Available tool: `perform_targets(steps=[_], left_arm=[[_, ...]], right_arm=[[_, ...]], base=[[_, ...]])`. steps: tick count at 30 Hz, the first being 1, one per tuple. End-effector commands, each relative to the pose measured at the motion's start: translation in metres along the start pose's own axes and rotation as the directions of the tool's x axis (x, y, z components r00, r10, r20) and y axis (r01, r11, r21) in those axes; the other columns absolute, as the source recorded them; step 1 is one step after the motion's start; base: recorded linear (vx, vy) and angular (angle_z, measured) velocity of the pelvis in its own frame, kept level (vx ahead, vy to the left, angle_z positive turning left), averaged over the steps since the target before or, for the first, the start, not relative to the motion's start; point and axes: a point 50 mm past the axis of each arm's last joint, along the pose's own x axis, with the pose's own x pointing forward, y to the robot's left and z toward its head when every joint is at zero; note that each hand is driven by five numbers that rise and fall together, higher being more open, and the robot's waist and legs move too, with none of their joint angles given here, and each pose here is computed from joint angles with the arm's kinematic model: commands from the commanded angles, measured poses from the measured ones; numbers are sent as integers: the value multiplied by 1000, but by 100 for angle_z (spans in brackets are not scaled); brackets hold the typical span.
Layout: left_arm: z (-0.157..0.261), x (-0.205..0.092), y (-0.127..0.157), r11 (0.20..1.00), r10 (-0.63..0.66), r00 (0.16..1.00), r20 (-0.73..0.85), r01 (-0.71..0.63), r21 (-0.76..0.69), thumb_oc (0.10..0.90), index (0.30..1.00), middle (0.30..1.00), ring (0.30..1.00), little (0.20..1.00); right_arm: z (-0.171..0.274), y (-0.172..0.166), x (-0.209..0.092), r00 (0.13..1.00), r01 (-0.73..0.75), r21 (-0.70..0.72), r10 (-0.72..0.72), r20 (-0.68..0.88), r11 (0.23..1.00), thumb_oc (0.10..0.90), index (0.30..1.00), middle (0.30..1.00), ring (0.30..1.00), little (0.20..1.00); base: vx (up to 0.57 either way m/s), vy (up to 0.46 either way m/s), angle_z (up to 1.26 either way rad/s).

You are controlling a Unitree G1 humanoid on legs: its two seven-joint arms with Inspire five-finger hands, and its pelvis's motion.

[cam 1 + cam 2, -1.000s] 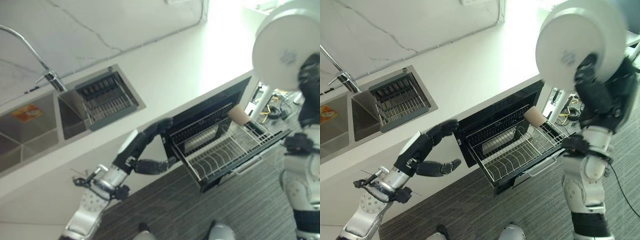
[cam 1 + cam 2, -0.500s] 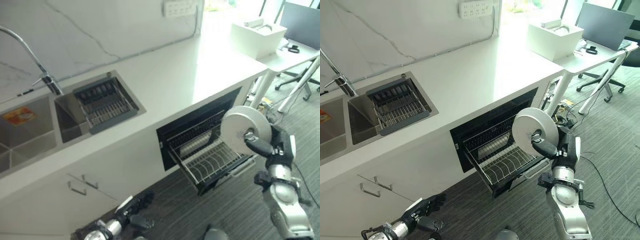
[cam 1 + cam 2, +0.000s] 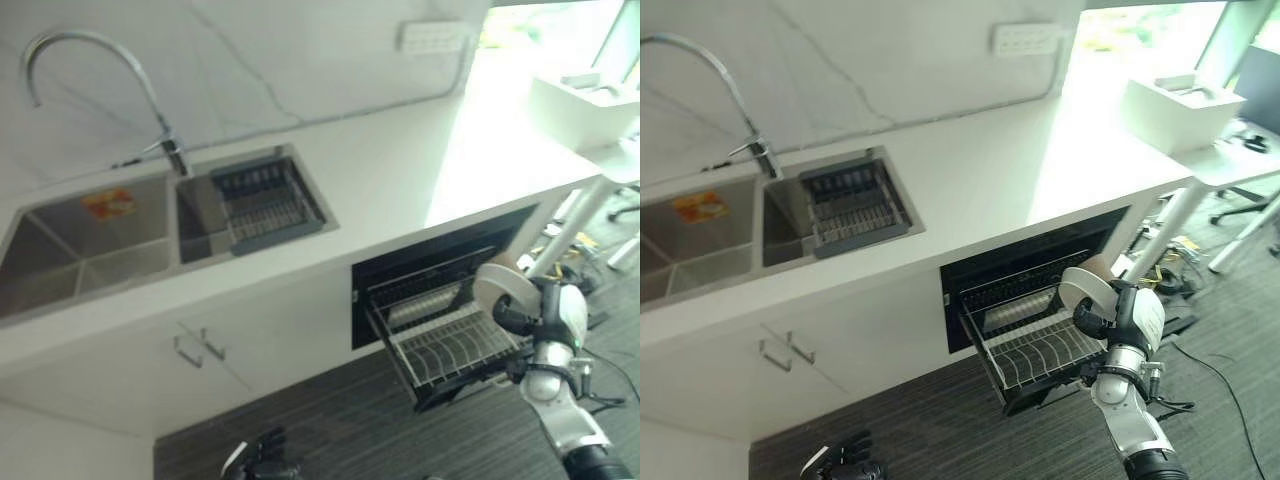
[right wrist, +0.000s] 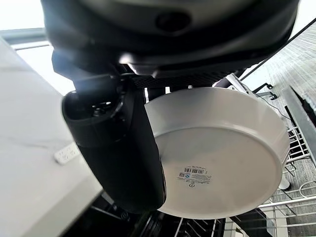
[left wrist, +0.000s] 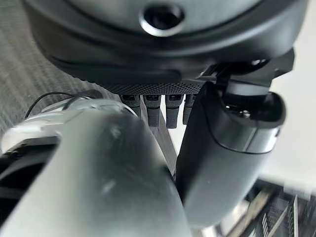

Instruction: Place the dishes in the dishwasher.

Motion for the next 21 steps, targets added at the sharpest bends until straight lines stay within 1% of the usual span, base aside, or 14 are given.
perform_targets(steps=[1, 3, 6, 12, 16, 21], left_arm=[[18, -4, 25, 993, 52, 997, 58, -57, 105, 800, 900, 900, 900, 900], [16, -4, 27, 993, 65, 997, 50, -69, 99, 800, 900, 900, 900, 900], [13, -5, 30, 992, 85, 995, 43, -89, 92, 800, 900, 900, 900, 900], [21, -1, 31, 992, 91, 994, 64, -96, 81, 800, 900, 900, 900, 900], [34, 6, 29, 994, 83, 991, 106, -91, 65, 800, 900, 900, 900, 900], [50, 10, 29, 995, 77, 983, 166, -87, 50, 800, 900, 900, 900, 900]], right_arm=[[78, -42, 38, 915, 241, 144, -274, 297, 960, 400, 300, 300, 300, 300], [75, -38, 43, 922, 246, 122, -271, 276, 962, 400, 300, 300, 300, 300], [65, -31, 50, 938, 261, 44, -265, 222, 964, 400, 300, 300, 300, 300], [58, -30, 68, 948, 307, -41, -301, 103, 951, 400, 300, 300, 300, 300], [44, -44, 83, 937, 346, -162, -349, 8, 924, 400, 300, 300, 300, 300], [44, -59, 94, 922, 373, -254, -386, -1, 892, 400, 300, 300, 300, 300]], base=[[14, 12, 11], [23, 21, 16], [27, 16, 27], [-41, 22, 15], [-132, 39, 13], [-137, 3, 15]])
